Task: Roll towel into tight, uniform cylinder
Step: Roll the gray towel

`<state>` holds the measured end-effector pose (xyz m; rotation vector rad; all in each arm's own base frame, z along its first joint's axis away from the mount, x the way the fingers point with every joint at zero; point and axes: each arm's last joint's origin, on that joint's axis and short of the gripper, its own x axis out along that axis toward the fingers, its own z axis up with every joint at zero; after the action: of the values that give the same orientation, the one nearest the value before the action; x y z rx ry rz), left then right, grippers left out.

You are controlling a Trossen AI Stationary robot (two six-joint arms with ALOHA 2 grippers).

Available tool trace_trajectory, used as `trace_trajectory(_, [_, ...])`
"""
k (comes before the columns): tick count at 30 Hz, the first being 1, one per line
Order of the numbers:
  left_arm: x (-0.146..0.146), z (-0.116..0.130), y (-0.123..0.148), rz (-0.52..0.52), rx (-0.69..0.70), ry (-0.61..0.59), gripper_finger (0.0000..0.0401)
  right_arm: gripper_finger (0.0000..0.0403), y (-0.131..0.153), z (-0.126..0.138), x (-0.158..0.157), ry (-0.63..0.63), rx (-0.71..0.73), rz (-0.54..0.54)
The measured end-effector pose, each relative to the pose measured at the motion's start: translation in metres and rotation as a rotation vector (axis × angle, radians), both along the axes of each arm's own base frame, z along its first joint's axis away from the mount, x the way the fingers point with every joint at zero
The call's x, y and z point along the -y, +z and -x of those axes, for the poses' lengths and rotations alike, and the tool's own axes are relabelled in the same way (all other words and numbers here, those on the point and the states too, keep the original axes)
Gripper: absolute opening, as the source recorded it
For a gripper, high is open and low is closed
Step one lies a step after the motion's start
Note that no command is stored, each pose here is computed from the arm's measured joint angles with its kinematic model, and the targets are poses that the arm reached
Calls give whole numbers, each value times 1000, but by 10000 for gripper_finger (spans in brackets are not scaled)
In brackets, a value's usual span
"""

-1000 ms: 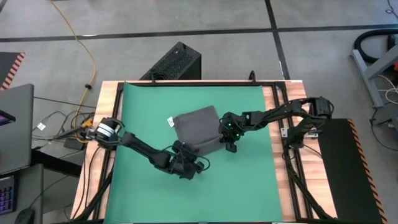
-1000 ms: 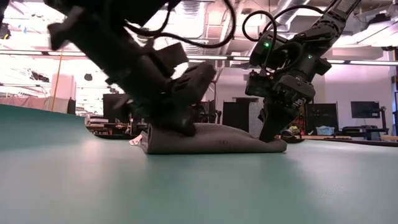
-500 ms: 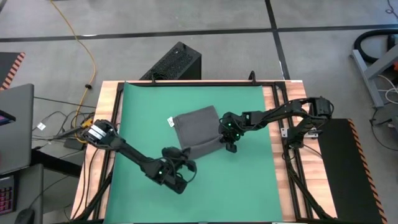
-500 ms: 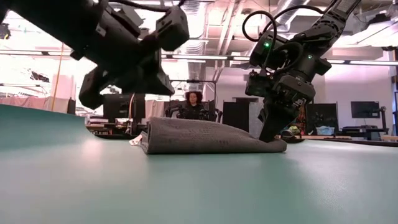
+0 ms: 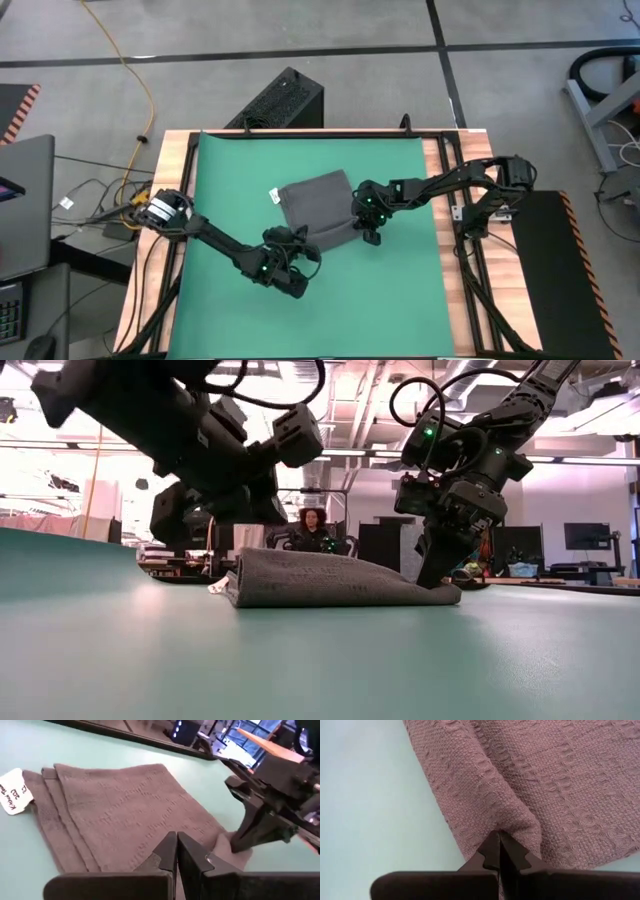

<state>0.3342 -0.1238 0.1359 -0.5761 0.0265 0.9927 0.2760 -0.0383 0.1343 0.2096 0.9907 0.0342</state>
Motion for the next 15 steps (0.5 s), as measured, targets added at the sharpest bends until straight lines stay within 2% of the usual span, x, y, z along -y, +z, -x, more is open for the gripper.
trace_trajectory(5, [1,-4,-14,56,54,17,0,17,0,0,0,0,-2,-1])
trace_trajectory(9, [4,-6,-36,106,32,-2,0,17,0,0,0,0,-3,-1])
trace_trajectory(15, [5,-7,-52,172,-45,-58,0,17,0,0,0,0,-3,-1])
